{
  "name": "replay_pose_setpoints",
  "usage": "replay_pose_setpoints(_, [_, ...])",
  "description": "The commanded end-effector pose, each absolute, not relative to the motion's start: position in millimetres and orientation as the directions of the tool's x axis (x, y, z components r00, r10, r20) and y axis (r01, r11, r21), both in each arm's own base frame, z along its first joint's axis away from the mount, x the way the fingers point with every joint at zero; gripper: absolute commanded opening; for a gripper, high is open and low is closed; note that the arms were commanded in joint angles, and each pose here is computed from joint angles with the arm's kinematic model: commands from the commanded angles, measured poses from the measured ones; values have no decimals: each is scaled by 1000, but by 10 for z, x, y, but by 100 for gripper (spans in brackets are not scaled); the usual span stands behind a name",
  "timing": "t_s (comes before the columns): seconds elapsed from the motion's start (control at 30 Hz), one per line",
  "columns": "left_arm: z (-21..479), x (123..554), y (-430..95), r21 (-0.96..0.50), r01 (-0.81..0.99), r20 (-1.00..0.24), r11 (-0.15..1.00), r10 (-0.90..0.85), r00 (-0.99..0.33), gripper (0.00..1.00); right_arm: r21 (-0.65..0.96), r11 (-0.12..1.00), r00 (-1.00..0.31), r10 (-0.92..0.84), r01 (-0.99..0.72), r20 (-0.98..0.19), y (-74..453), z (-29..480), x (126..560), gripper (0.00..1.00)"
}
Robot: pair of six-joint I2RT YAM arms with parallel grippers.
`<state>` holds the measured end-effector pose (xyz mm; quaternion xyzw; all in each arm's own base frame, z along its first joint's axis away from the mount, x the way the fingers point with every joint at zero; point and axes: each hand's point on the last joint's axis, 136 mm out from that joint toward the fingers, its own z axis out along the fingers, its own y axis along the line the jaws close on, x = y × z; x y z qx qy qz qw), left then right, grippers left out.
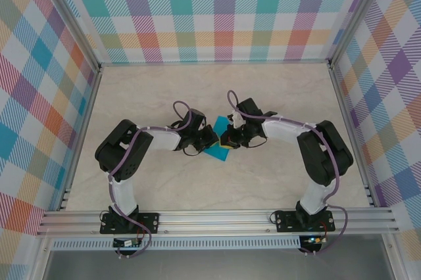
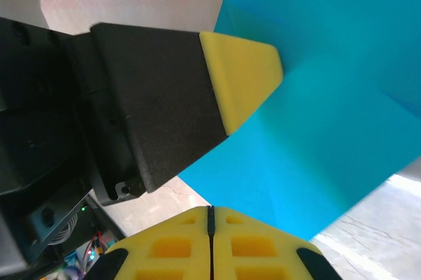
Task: Fold a paper plane with a square sheet of paper (pick it up from the middle)
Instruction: Fold the triangle a second time at the center of the table.
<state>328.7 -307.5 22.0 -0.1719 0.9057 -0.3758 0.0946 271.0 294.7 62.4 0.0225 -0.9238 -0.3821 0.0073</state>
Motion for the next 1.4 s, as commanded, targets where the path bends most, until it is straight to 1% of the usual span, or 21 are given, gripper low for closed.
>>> replay_pose_setpoints(0.0, [18, 3168, -2957, -665, -274, -12, 694, -378, -926, 0, 747, 665, -997, -68, -16, 39, 3116, 667, 2697, 5])
replay_pose_setpoints(0.27, [38, 3171, -2966, -668, -269, -14, 693, -373, -928, 0, 699, 715, -996, -51, 14, 73, 3076, 442, 2697, 5])
replay_pose_setpoints(0.8, [7, 3146, -2951, -665, -274, -8, 695, -374, -927, 0, 637, 768, -987, -51, 60, 154, 2956, 87, 2560, 5])
replay_pose_setpoints(0.97, [-27, 3137, -2935, -658, -280, -7, 699, -378, -926, 0, 612, 789, -986, -49, 59, 160, 2903, -10, 2537, 6])
replay_pose_setpoints(1.13, [-37, 3134, -2936, -659, -281, -5, 698, -378, -926, 0, 615, 787, -987, -57, 47, 149, 2909, 36, 2550, 6])
replay_pose_setpoints(1.37, [-36, 3130, -2936, -658, -281, -3, 699, -376, -927, 0, 665, 747, -993, -96, -23, 73, 2986, 436, 2585, 7])
